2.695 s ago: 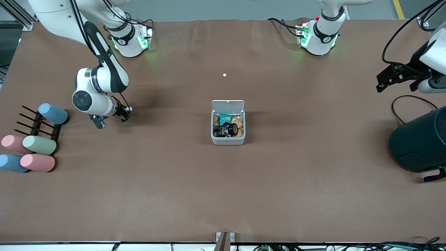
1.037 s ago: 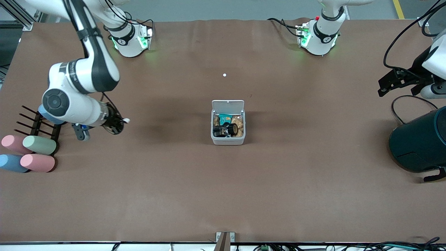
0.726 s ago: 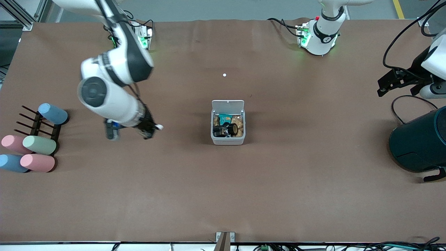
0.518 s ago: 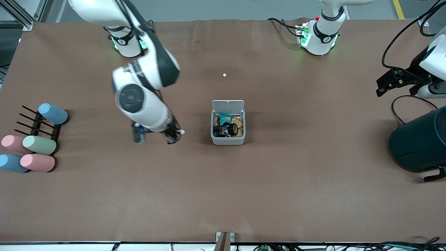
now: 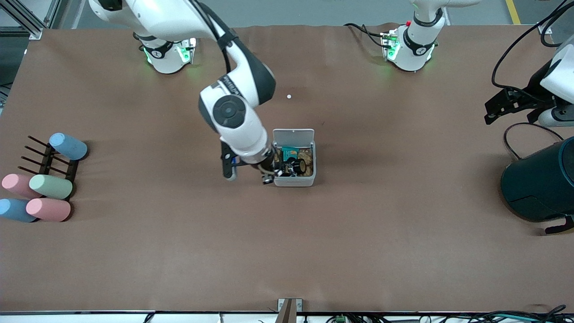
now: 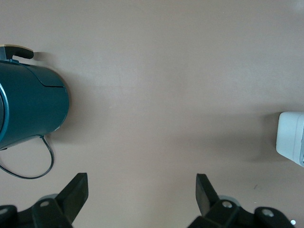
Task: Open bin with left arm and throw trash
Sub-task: 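Open the right gripper to drop the paper into the bin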
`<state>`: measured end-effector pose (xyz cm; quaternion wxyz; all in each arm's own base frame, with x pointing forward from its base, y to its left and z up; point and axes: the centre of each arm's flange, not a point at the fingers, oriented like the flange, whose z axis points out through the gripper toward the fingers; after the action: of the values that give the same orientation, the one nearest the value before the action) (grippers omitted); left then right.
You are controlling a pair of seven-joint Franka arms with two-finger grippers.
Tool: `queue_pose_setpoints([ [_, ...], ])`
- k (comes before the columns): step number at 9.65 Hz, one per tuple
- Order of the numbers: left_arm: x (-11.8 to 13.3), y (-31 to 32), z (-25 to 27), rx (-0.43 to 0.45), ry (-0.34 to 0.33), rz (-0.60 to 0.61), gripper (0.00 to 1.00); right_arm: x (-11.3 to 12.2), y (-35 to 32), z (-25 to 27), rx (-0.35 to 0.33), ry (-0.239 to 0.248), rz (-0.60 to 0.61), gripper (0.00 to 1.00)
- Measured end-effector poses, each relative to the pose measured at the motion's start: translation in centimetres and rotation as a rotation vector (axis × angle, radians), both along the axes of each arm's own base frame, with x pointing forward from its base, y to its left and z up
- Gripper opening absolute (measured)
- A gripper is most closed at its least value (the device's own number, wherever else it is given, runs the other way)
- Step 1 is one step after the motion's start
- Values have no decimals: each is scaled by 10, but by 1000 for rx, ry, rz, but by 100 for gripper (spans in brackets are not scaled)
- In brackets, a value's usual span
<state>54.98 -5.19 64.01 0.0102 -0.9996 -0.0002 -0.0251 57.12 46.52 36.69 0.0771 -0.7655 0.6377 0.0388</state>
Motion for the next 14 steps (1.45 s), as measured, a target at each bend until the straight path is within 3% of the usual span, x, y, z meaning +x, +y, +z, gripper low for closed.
queue_pose_setpoints([
  [4,0,0,0,0,0,0,100,-45,50,-30,-29,32,79,6],
  [5,0,0,0,0,0,0,100,-42,47,-36,-38,39,73,8],
  [7,0,0,0,0,0,0,100,-22,22,-39,-57,58,32,35],
  [9,0,0,0,0,0,0,100,-13,5,-42,-74,89,14,40],
  [14,0,0,0,0,0,0,100,-27,21,-42,-78,97,54,48],
])
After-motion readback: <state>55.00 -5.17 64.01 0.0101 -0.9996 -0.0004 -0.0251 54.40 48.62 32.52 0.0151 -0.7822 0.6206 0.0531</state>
